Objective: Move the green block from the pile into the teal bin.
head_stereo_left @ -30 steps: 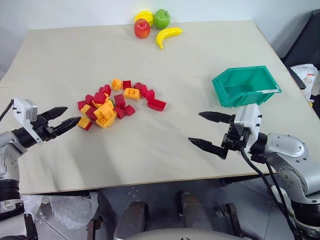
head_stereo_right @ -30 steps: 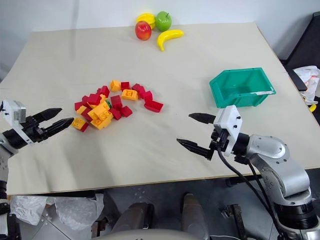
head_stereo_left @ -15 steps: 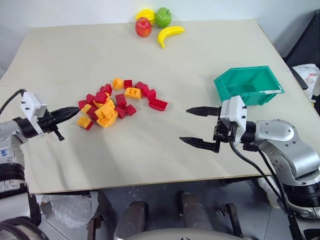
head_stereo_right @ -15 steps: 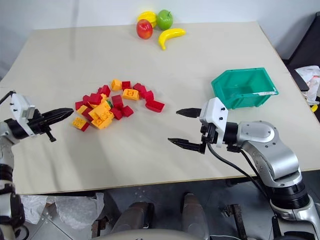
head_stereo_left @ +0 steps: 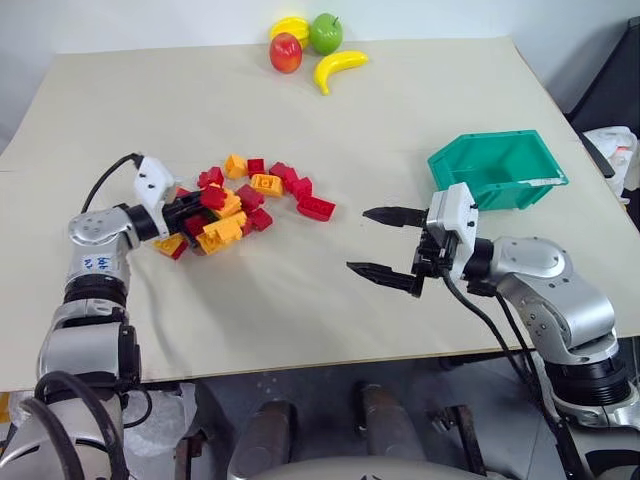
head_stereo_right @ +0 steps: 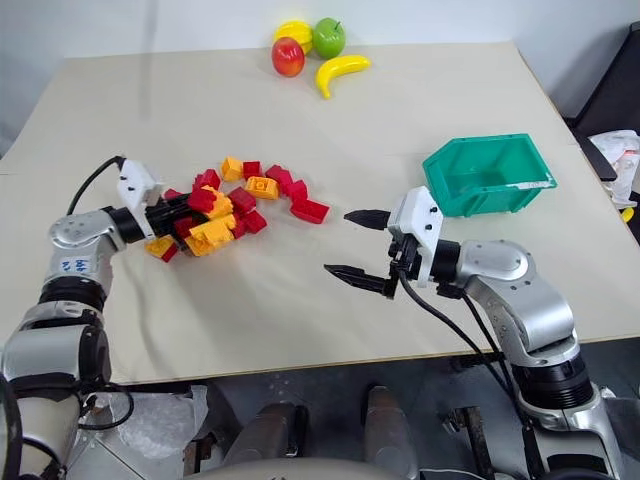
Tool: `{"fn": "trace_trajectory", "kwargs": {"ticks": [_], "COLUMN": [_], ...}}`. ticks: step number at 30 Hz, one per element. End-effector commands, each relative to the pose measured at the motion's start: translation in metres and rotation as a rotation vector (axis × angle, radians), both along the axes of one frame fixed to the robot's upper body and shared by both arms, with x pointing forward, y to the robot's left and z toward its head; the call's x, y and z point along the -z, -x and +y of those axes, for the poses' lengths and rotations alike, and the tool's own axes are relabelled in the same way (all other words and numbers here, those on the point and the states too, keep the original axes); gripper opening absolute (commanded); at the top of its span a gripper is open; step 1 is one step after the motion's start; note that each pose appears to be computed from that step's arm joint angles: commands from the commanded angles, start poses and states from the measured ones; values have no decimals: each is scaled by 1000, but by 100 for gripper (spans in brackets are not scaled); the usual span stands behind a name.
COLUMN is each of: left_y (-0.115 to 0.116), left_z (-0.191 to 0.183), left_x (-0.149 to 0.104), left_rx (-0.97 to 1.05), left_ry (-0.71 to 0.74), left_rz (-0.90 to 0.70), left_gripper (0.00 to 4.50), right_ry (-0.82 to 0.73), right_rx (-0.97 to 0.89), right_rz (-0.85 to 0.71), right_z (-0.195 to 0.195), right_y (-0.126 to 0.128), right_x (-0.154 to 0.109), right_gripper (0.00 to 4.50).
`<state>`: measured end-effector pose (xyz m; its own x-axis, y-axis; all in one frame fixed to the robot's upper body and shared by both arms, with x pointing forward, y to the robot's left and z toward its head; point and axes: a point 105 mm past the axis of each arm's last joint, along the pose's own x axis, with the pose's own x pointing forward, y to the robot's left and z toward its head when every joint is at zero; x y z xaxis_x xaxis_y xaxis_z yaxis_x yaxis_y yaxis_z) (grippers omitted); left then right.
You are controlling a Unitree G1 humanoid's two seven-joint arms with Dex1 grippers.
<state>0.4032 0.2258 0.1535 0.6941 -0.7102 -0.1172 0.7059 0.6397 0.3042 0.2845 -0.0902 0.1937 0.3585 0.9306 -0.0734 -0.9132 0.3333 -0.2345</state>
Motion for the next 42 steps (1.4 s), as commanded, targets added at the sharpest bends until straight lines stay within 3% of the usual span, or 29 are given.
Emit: {"fn": "trace_trajectory", "kwargs": {"ticks": [1,7,14,19,23,32,38,42], "left_y": [4,21,34,29,38,85,93,88], "left_z": [-16,-48,-43,8,42,76,60,38], "left_x": [3,9,0,-47,-45,-45,-45,-45], "left_rx": [100,326,365,87,-99,-352,-311,-221], "left_ry": [-15,-8,19,156,135,174,160,96], "left_rz": [22,59,56,-43,42,96,116,127], "left_gripper": [3,3,3,3,3,265,443,447], "right_ry": [-1,-5,-15,-28,-27,-26,-24,-23], "right_rx": [3,15,11,4,-3,-29,-43,-50], "right_rz": [-28,-33,-39,-46,-47,-32,-30,-29], "right_z": [-5,-7,-5,-5,-6,-5,-3,0], "right_y": [0,-1,-3,-6,-8,-12,-17,-18], "right_x": [-8,-9,-10,-13,-12,-10,-12,-13], "right_gripper": [450,450,450,450,450,450,450,450]}}
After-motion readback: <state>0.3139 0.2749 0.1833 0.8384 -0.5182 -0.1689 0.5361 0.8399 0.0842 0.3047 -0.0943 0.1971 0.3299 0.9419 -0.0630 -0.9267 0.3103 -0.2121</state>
